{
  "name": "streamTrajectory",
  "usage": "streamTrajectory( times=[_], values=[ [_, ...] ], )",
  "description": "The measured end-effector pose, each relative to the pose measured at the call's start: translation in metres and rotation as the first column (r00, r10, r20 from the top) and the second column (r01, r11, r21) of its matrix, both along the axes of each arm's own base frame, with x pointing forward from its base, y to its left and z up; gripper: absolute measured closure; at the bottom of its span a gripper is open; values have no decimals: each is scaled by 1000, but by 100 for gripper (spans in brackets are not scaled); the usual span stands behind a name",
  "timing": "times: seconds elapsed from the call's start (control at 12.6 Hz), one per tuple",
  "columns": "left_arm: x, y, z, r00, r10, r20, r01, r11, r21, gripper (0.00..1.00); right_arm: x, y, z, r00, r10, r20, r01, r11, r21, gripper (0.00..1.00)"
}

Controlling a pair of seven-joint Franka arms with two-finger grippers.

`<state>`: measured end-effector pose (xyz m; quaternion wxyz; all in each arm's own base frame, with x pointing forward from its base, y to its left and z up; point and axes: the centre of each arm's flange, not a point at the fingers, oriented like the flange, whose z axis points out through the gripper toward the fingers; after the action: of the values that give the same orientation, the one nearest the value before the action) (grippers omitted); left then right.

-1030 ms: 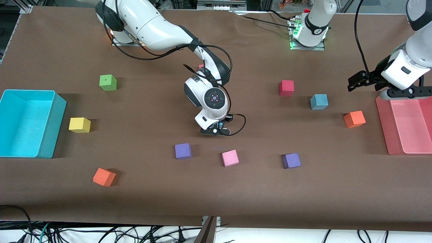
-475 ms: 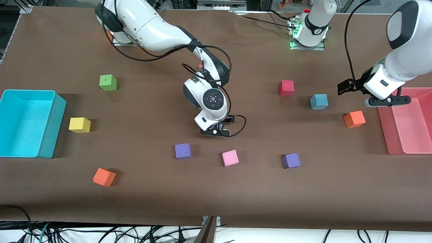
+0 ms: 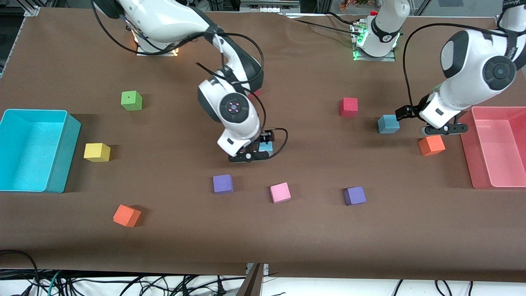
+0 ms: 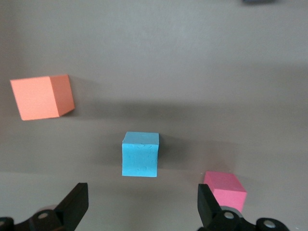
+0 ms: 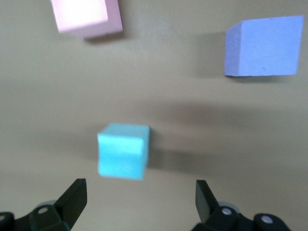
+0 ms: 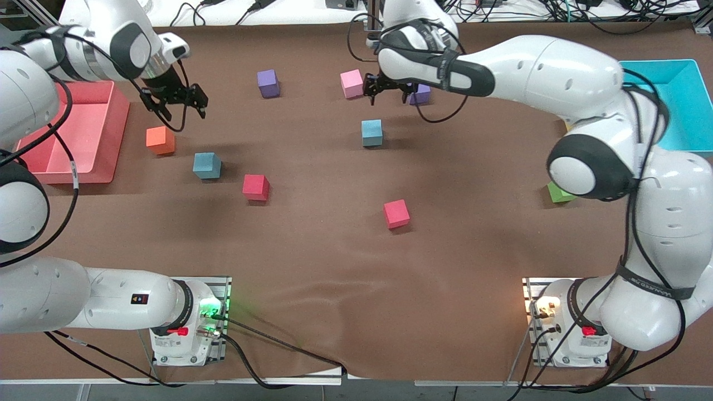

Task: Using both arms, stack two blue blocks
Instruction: 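Place the cube with the right gripper while the left gripper grasps another cube, then carry the second light-blue cube with the left gripper above the placed cube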

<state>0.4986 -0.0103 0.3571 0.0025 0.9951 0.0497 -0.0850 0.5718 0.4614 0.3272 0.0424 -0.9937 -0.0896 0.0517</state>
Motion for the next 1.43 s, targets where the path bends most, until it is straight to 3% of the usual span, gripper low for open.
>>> streamTrajectory(
  times=[0.24,0.55,0.87,1.27,1.43],
  values=[
    [-21,11,-44,1000,11,19,-11,1000,0,0,-18,-35,-21,987,158,23,-160,978,136,0],
    [-40,12,-104,1000,4,21,-4,1000,2,0,-42,-75,-55,965,246,93,-262,919,294,0],
    [-52,13,-148,999,-32,13,32,999,-1,0,-53,-98,-82,925,289,248,-373,817,440,0],
    [-54,13,-162,998,-55,-5,55,998,-5,4,-69,-121,-131,829,306,469,-538,669,513,0],
    [-53,13,-162,998,-56,-2,56,998,-5,26,-78,-123,-154,785,292,546,-588,627,511,0]
  ],
)
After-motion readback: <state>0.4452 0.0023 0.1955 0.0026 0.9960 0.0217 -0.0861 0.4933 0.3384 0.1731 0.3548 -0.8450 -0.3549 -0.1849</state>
